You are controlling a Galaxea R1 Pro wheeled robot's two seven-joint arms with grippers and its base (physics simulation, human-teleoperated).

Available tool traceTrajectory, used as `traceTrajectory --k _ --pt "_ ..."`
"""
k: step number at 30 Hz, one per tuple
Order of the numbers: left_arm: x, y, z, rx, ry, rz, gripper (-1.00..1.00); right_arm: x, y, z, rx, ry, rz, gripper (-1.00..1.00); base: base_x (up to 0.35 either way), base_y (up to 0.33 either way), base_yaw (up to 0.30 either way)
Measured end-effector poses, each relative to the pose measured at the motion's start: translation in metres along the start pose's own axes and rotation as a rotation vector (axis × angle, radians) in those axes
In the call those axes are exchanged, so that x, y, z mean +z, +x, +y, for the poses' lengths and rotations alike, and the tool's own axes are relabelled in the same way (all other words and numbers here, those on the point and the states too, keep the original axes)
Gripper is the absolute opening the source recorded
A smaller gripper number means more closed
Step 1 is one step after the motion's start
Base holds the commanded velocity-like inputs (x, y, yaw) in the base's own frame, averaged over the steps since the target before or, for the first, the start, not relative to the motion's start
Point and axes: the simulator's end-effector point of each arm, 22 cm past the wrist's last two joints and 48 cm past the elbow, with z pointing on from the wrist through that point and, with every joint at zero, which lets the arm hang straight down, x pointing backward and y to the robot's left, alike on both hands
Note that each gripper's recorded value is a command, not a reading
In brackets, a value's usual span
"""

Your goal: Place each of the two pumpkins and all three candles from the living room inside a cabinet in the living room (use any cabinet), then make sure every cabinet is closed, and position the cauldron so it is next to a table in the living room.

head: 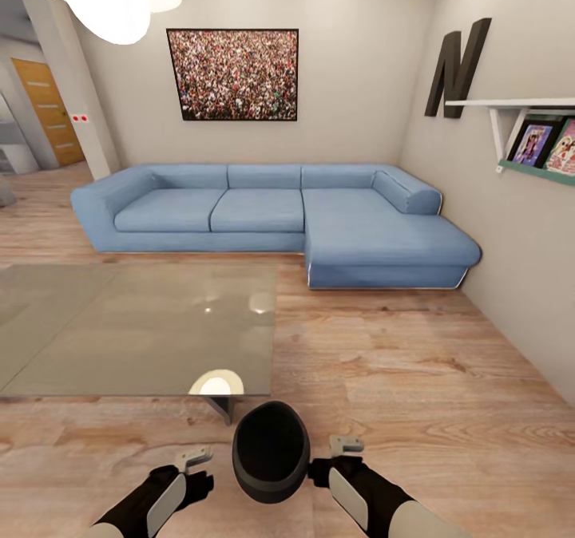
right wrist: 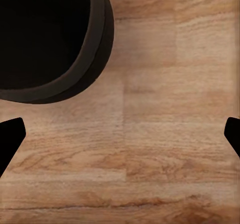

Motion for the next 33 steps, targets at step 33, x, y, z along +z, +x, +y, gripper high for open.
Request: traceTrajectory --k 33 --pt "-0.054 -0.020 0.005 -0.008 -0.021 -0.014 1.00 -0.052 -0.025 -0.003 0.004 0.016 0.000 1.00 -0.025 0.000 0.002"
